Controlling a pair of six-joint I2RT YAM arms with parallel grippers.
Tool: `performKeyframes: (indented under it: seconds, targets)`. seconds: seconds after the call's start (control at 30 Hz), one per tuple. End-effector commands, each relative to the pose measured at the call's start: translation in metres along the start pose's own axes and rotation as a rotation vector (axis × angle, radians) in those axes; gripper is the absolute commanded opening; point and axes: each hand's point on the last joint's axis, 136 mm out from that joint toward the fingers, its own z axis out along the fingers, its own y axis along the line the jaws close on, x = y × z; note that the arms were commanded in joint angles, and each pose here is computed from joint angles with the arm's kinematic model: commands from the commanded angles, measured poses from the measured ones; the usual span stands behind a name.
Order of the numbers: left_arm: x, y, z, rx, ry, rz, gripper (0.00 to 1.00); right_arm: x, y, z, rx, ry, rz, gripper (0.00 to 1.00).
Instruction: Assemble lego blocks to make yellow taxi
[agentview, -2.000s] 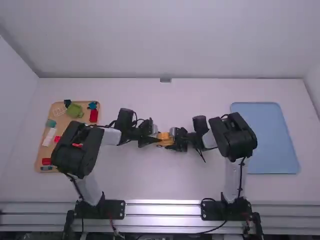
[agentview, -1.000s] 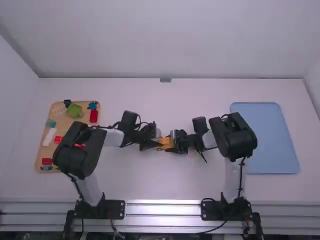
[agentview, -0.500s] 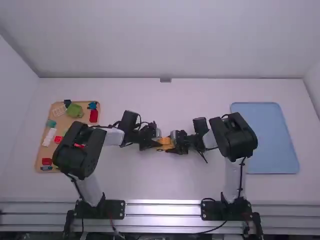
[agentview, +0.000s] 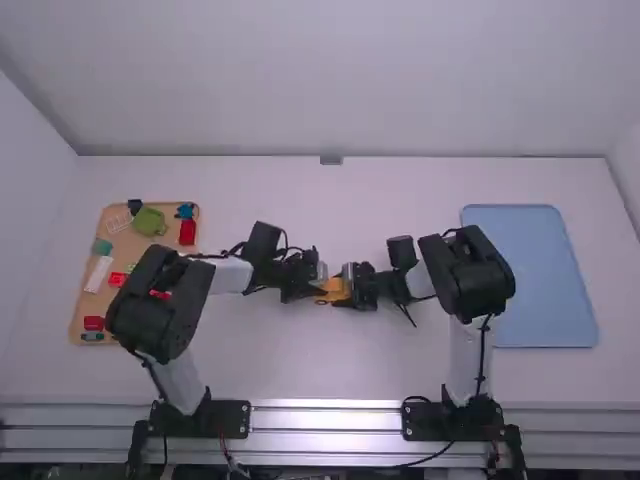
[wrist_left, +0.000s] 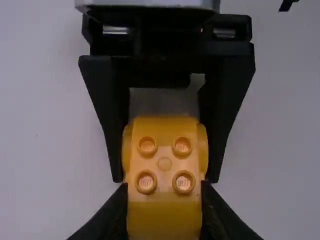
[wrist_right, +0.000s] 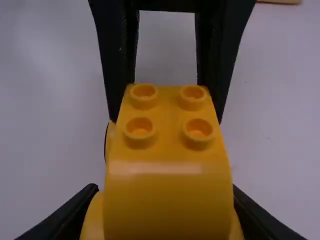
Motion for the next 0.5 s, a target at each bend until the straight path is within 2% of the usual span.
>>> performKeyframes:
  seconds: [0.0,0.33,0.4,0.47]
  targets:
    - [0.0218,-0.0222,0.0224,0.036,0.141,-0.019,0.06,0.003,0.0097,0.0109,-0.028,0.019,-0.024,0.52]
    - [0.0182,-0.0216,0.0223,0.052,0.147,-0.021,0.05,0.0044,0.0076,0.0082,-0.019,0.02,-0.019,0.53]
    - [0.0179,-0.0172,0.021,0.037,0.141,-0.024,0.1,0.0041,0.0083,0.009,-0.022,0.02,-0.019,0.55]
    - [0.0146,-0.0158,0.0221,0.031,0.129,-0.039,0.11,0.0043,0.008,0.0086,-0.02,0.02,-0.018,0.56]
